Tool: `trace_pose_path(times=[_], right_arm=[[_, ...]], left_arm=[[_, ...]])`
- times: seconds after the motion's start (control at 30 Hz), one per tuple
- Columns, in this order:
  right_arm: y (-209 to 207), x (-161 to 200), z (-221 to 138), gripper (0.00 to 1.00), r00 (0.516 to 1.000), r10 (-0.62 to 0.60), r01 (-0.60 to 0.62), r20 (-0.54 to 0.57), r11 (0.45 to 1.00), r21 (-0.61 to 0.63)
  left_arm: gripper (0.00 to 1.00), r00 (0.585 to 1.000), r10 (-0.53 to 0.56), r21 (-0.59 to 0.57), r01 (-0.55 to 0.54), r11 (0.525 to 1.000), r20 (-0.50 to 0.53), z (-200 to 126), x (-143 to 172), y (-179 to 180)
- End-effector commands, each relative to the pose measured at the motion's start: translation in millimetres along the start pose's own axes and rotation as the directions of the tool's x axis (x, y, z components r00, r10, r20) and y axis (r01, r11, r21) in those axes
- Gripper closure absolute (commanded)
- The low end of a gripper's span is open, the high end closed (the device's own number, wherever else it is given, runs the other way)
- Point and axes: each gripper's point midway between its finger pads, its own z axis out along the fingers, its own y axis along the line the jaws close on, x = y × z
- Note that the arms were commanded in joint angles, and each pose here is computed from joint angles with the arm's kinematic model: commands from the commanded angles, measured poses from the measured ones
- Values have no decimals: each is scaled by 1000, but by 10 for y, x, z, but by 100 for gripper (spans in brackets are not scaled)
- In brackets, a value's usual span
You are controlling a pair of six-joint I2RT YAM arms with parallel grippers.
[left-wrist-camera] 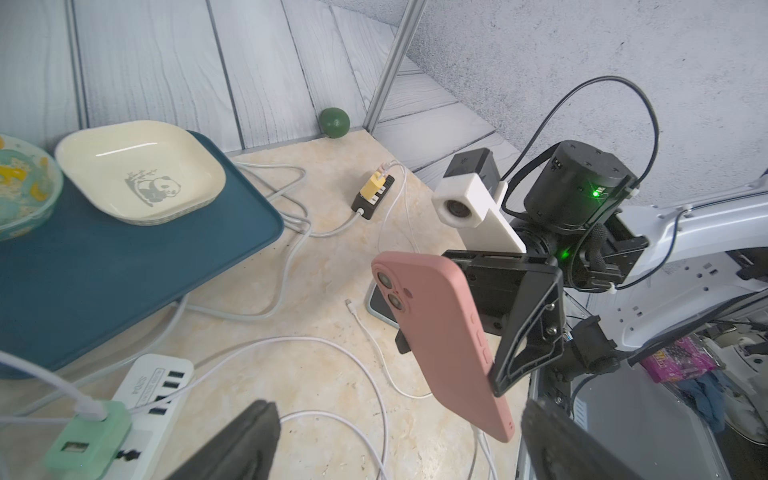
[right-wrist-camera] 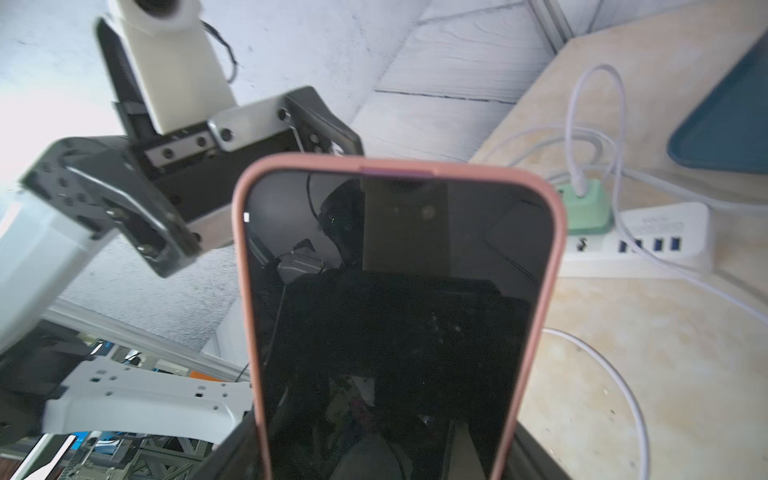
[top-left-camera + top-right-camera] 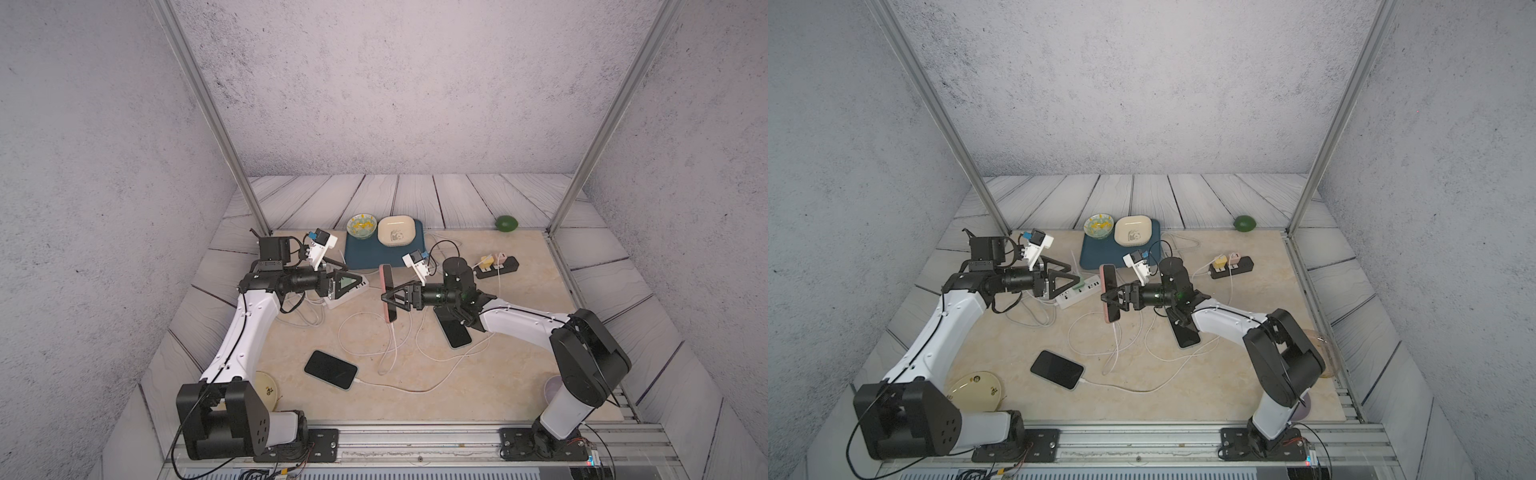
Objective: Unplug the charging cable from the phone
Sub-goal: Pick up the phone at the center of the board.
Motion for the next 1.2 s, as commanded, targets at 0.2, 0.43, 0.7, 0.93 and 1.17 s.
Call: trace_pose_path(times=[0.2, 0.43, 0.7, 0.93, 1.17], right_arm=[[524, -133, 13, 49, 989, -128, 142, 74, 963, -230], [596, -68, 66, 49, 987, -146, 158, 64, 950, -271], [684, -20, 105, 50, 984, -169, 178, 55, 938, -299], [695, -7, 129, 50, 982, -180, 189, 58, 934, -303], [683, -1, 153, 50, 982, -179, 187, 56, 933, -307]], left_arm=[[2, 999, -54, 154, 54, 987, -5, 209, -19, -210], [2, 1000, -2, 259, 6, 966, -17, 233, 15, -484], [2, 999, 22, 307, -7, 952, -45, 307, 78, -629], [2, 998, 38, 329, -17, 944, -57, 335, 112, -690], [10, 997, 47, 369, -23, 929, -57, 313, 133, -768]])
